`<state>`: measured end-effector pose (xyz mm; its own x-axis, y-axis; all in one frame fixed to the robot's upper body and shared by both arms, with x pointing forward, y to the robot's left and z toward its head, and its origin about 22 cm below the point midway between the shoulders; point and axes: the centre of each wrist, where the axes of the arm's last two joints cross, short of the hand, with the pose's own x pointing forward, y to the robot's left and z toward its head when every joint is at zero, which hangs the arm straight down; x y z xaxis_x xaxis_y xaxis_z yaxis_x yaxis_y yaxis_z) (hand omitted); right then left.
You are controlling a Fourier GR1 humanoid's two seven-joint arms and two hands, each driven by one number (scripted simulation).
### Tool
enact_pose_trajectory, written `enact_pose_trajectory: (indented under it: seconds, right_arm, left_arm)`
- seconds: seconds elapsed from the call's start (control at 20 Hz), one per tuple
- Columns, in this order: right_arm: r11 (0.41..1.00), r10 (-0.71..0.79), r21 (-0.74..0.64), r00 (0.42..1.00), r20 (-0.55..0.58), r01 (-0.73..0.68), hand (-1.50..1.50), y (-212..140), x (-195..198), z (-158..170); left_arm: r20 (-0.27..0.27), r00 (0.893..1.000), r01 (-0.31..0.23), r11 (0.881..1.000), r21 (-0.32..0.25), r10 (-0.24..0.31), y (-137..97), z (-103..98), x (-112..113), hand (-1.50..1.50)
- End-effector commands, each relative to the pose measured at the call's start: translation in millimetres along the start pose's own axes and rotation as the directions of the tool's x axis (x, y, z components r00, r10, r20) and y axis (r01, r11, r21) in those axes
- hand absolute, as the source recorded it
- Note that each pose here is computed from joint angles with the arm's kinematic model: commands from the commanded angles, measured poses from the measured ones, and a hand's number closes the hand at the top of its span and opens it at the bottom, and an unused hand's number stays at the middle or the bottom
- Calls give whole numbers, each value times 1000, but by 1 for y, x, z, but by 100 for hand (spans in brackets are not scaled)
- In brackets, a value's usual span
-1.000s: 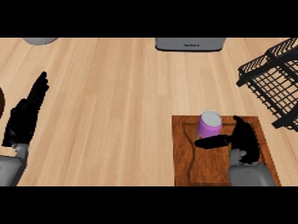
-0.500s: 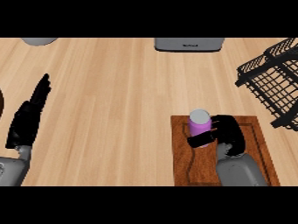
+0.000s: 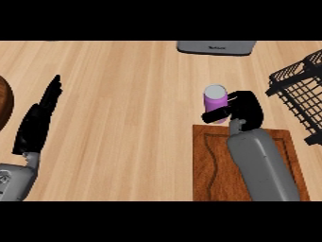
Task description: Pick the can from the cutting board and place it in the tiered basket
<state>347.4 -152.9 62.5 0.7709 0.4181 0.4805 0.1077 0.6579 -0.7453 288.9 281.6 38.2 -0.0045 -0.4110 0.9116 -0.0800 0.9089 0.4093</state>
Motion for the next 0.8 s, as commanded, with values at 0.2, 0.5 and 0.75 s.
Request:
enact_pose_trajectory:
  seconds: [0.2,0.5,0.75]
  right_arm:
    - [940,-132,-321,991,-22,118,150,-42,93,-7]
    - [768,-142,-616,984,105,176,150,-92,121,-18]
    - [645,-146,-735,978,150,209,150,-119,157,0]
  left_arm:
    - [50,999,-4,999,-42,6,-16,-6,11,0]
    - [35,999,-4,999,-48,6,-19,-8,13,0]
    - [35,999,-5,999,-48,7,-16,-7,10,0]
